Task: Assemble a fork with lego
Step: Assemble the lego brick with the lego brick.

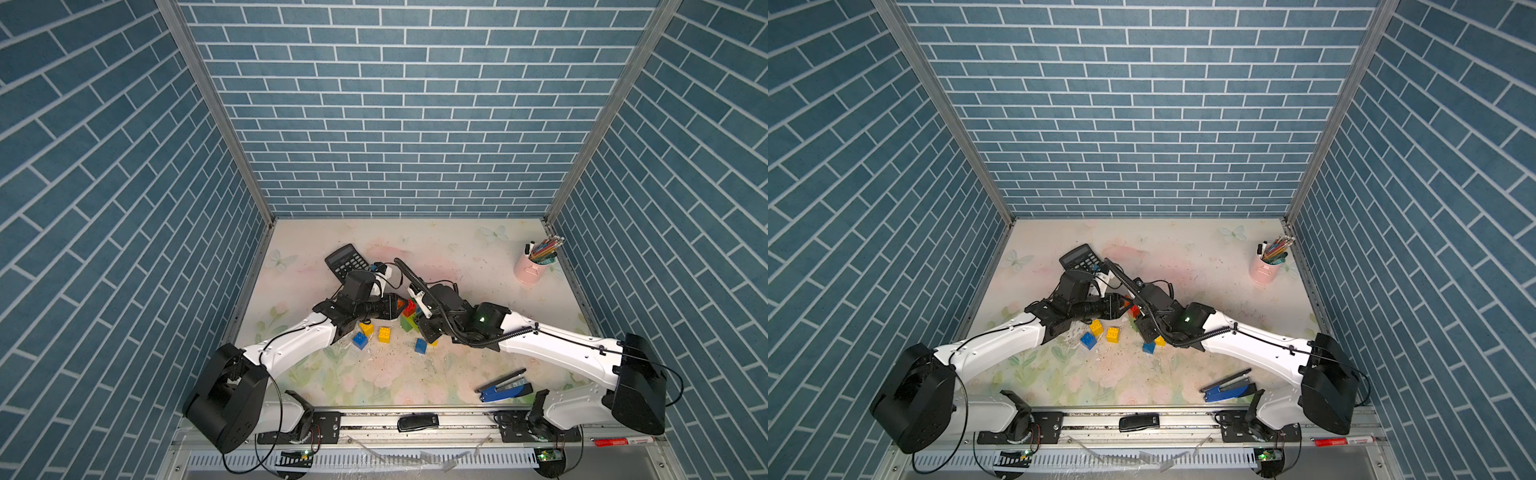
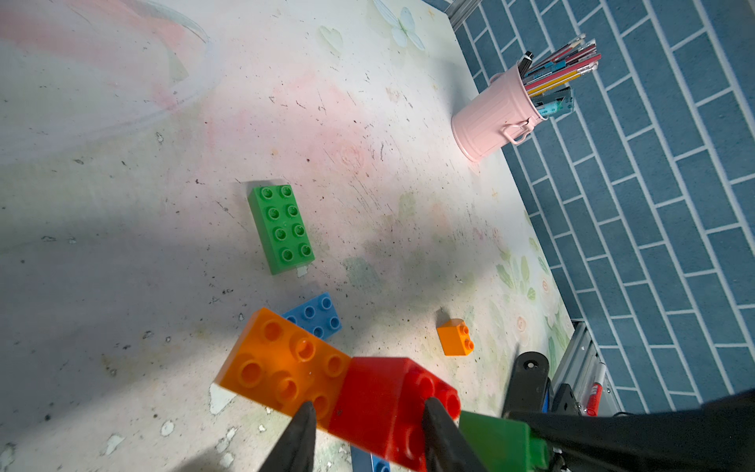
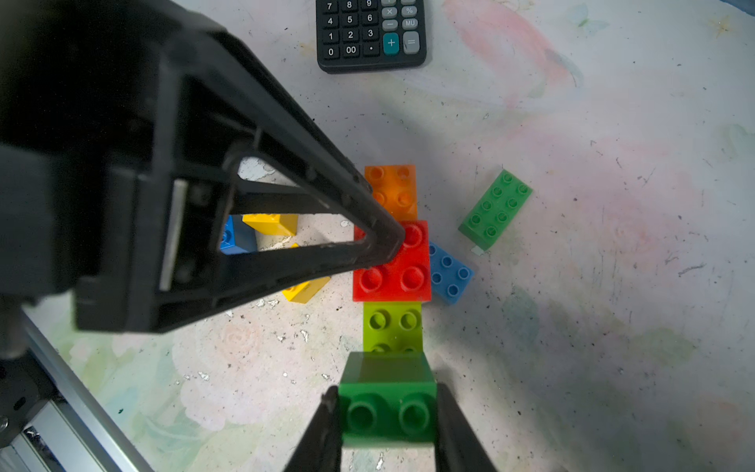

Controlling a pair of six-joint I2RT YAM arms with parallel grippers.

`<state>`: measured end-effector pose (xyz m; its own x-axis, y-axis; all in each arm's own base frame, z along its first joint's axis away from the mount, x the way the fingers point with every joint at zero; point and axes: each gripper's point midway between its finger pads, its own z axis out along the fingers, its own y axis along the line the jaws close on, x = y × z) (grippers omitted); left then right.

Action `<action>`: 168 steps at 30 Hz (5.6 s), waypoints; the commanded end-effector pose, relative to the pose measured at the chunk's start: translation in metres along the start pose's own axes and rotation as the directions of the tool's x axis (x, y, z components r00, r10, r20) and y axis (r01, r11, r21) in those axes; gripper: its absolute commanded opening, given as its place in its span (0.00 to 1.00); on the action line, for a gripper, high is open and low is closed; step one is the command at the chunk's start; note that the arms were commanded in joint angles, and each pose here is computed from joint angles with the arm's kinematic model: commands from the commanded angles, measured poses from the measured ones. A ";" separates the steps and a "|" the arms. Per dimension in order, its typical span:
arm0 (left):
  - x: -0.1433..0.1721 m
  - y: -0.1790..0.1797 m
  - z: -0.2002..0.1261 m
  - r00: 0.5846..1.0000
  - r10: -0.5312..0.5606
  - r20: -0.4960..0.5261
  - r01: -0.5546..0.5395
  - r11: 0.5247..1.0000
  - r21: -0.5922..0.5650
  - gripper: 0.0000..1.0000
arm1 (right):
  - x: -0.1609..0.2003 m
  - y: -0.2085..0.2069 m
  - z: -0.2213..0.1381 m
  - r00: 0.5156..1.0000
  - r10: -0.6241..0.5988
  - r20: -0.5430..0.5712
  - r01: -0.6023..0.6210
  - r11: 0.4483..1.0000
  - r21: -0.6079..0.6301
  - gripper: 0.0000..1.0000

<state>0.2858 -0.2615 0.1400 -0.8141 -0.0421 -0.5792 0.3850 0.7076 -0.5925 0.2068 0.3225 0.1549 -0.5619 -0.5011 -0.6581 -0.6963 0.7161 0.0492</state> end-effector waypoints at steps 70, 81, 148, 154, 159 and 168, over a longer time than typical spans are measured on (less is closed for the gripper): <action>0.030 0.032 0.005 0.993 -0.055 -0.101 0.045 0.994 -0.103 0.43 | 0.017 -0.007 0.021 0.995 0.045 -0.089 -0.041 0.998 0.051 0.00; 0.031 0.033 0.005 0.993 -0.057 -0.103 0.046 0.994 -0.102 0.43 | 0.018 -0.008 0.023 0.992 0.073 -0.100 -0.069 0.997 0.041 0.00; 0.030 0.033 0.005 0.993 -0.052 -0.109 0.040 0.994 -0.106 0.43 | 0.009 -0.018 0.025 0.555 0.829 -0.072 -0.643 0.373 -0.669 0.94; 0.030 0.034 0.004 0.993 -0.048 -0.111 0.036 0.993 -0.111 0.43 | 0.007 -0.018 0.031 0.524 0.845 -0.103 -0.641 0.312 -0.701 0.93; 0.030 0.034 0.003 0.993 -0.048 -0.110 0.035 0.993 -0.114 0.43 | 0.004 -0.020 0.032 0.506 0.855 -0.115 -0.628 0.274 -0.728 0.92; 0.030 0.035 0.004 0.993 -0.049 -0.111 0.036 0.993 -0.115 0.43 | 0.008 -0.020 0.038 0.490 0.860 -0.144 -0.639 0.241 -0.730 0.90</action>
<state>0.2886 -0.2621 0.1391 -0.8177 -0.0414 -0.5741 0.3868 0.6991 -0.6014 0.2349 0.3228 0.1099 -0.9349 0.3021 -0.1862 -0.1324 0.1898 0.9728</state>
